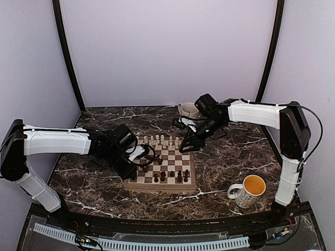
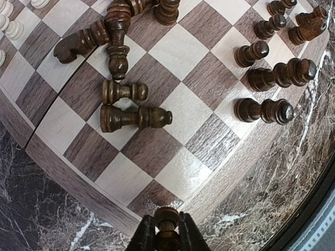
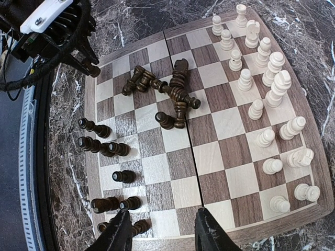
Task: Set up the chess pieces on the board
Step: Place the rook at h8, then pick up the pawn from the chessboard.
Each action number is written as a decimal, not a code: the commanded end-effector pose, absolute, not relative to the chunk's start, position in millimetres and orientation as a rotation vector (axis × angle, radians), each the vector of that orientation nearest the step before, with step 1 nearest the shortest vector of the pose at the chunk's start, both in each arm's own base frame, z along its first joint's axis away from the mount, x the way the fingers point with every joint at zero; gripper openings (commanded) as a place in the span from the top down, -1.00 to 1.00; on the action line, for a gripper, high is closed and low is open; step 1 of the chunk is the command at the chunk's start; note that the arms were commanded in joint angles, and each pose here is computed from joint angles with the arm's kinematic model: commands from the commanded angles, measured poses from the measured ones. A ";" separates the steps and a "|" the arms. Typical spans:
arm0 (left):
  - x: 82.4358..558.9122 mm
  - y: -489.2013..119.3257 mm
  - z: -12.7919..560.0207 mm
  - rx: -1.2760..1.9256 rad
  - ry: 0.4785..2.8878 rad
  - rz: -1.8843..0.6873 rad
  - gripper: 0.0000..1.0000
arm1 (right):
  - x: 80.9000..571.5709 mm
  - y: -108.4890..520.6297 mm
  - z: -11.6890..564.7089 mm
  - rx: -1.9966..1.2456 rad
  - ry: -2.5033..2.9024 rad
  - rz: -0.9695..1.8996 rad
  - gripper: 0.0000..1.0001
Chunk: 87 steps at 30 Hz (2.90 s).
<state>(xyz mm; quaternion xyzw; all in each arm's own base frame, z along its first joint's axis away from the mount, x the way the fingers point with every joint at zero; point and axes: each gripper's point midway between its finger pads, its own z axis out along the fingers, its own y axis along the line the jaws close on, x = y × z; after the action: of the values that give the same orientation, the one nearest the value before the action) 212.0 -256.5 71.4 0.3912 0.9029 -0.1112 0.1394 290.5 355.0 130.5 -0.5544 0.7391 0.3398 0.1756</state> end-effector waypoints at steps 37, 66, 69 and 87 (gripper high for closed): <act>267.5 -288.7 139.2 0.905 2.407 -0.427 0.10 | 302.5 356.9 170.2 -1.539 2.032 0.865 0.17; 333.1 -226.5 107.9 0.136 2.447 -0.618 0.15 | 283.4 446.7 77.3 -1.915 2.131 0.517 0.25; 331.5 -225.1 105.3 0.133 2.451 -0.618 0.15 | 280.5 448.8 73.8 -1.928 2.134 0.516 0.28; 329.8 -227.5 100.5 0.137 2.461 -0.637 0.15 | 263.0 448.3 97.6 -1.941 2.086 0.605 0.72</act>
<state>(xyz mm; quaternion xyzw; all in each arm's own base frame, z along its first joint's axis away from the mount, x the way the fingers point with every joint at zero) 329.8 -226.1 91.7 0.0523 0.9307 -0.2263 0.2826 276.0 443.7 65.0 -0.6547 0.7283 0.1794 0.0935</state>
